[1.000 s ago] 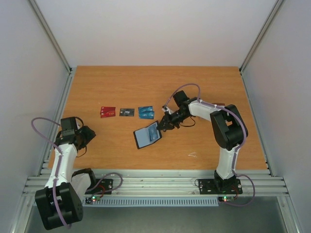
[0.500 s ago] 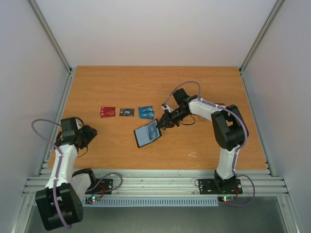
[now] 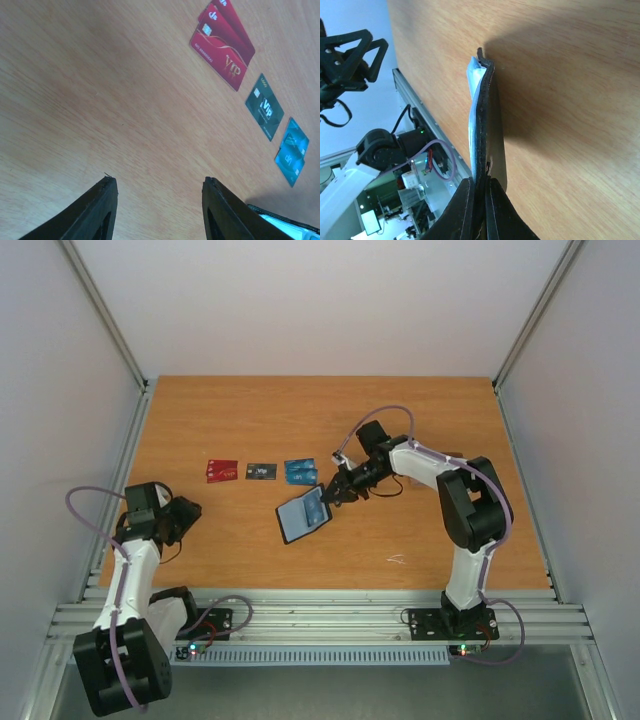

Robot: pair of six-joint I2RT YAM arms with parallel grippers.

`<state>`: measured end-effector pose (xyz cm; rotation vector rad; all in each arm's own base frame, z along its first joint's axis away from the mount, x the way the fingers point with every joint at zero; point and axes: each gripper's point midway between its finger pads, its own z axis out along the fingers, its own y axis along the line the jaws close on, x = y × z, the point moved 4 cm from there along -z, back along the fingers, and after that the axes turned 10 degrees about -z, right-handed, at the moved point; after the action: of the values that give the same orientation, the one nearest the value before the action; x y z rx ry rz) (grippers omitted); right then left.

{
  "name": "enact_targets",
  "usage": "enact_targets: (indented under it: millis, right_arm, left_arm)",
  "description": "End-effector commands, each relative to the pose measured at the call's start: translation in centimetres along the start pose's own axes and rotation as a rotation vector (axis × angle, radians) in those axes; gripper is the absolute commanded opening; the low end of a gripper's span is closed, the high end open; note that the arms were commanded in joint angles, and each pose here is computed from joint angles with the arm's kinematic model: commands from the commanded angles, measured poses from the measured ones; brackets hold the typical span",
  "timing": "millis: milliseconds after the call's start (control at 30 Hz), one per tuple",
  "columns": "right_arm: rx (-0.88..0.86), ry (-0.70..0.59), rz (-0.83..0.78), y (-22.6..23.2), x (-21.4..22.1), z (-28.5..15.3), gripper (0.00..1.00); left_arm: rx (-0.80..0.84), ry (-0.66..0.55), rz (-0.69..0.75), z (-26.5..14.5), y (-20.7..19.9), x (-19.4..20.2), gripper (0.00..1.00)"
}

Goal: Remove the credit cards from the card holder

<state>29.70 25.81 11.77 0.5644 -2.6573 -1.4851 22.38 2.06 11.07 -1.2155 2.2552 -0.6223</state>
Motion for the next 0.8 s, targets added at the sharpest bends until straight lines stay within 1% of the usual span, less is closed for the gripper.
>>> enact_targets:
  millis: [0, 67, 133, 167, 267, 300, 433, 500, 600, 667, 767]
  right_arm:
    - [-0.090, -0.039, -0.126, 3.9, -0.7, -1.5, 0.01]
    - [-0.129, -0.060, -0.170, 5.1, -0.9, -2.1, 0.01]
    - [-0.158, -0.092, -0.211, 6.2, -1.2, -2.6, 0.01]
    - [-0.170, -0.111, -0.224, 6.7, -1.5, -2.8, 0.01]
    - [-0.204, -0.174, -0.256, 7.8, -2.4, -3.3, 0.01]
    - [-0.215, -0.192, -0.239, 8.1, -2.7, -3.5, 0.01]
    - [-0.240, -0.255, -0.254, 8.8, -3.3, -3.6, 0.01]
    - [-0.258, -0.276, -0.264, 9.3, -3.6, -3.6, 0.01]
    - [-0.282, -0.289, -0.294, 10.2, -3.8, -3.4, 0.01]
    - [-0.290, -0.287, -0.313, 10.6, -3.8, -3.1, 0.01]
    - [-0.299, -0.280, -0.332, 11.2, -3.9, -2.8, 0.01]
  left_arm:
    - [0.115, -0.015, 0.007, -0.3, -1.6, -0.3, 0.48]
    - [0.215, 0.012, 0.016, -0.6, -3.1, -0.1, 0.47]
    - [0.347, 0.025, 0.035, -1.2, -5.2, -0.2, 0.46]
    - [0.401, 0.052, 0.021, -1.5, -6.0, 0.1, 0.46]
    - [0.562, 0.085, 0.068, -2.9, -9.3, 0.2, 0.45]
    - [0.611, 0.102, 0.106, -3.4, -10.4, 0.6, 0.45]
    - [0.812, 0.157, 0.310, -6.2, -14.7, 2.5, 0.45]
    - [0.881, 0.189, 0.394, -7.1, -16.1, 3.6, 0.43]
    - [0.946, 0.234, 0.469, -7.7, -17.4, 4.9, 0.41]
    - [0.974, 0.272, 0.513, -7.9, -18.1, 6.2, 0.39]
    - [0.990, 0.315, 0.570, -7.7, -18.7, 7.8, 0.39]
